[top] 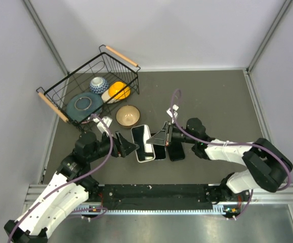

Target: Put the phone into the phone case

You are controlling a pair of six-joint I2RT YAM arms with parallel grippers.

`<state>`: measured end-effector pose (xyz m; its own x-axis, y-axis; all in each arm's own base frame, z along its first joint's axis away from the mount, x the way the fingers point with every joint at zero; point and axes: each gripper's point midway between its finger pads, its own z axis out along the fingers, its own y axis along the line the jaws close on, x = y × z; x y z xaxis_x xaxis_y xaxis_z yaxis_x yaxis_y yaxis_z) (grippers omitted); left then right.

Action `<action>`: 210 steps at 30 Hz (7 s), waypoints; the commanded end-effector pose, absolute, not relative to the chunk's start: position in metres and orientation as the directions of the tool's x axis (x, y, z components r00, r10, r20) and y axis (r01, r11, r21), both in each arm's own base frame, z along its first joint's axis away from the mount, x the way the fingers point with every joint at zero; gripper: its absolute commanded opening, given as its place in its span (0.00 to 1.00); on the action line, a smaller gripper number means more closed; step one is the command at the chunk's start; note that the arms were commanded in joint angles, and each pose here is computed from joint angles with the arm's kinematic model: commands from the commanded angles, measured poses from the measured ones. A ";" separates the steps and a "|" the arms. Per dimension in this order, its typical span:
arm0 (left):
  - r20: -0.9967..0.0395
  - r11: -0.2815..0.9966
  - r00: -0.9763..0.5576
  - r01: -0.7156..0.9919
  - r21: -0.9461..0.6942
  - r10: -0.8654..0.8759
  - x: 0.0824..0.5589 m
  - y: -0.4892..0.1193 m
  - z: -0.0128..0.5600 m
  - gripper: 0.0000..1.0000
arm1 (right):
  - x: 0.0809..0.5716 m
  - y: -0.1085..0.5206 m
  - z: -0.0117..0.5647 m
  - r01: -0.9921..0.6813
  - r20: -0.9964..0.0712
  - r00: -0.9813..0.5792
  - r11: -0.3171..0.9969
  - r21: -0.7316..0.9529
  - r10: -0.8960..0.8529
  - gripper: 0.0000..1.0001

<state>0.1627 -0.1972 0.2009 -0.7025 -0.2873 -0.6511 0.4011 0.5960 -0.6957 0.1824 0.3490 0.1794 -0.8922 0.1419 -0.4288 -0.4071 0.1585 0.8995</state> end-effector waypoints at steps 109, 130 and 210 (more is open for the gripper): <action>-0.622 0.119 -0.694 0.628 -0.769 -0.363 0.127 -0.234 0.288 0.49 | 0.088 0.313 0.270 -0.557 -0.542 -0.828 -0.314 0.768 0.144 0.00; -0.649 0.260 -0.712 0.595 -0.761 -0.268 0.138 -0.236 0.253 0.27 | 0.100 0.317 0.264 -0.592 -0.565 -0.806 -0.223 0.775 0.176 0.00; -0.732 0.115 -0.682 0.726 -0.678 -0.016 0.110 -0.249 0.250 0.00 | 0.100 0.340 0.306 -0.744 -0.736 -0.668 -0.142 0.653 0.112 0.28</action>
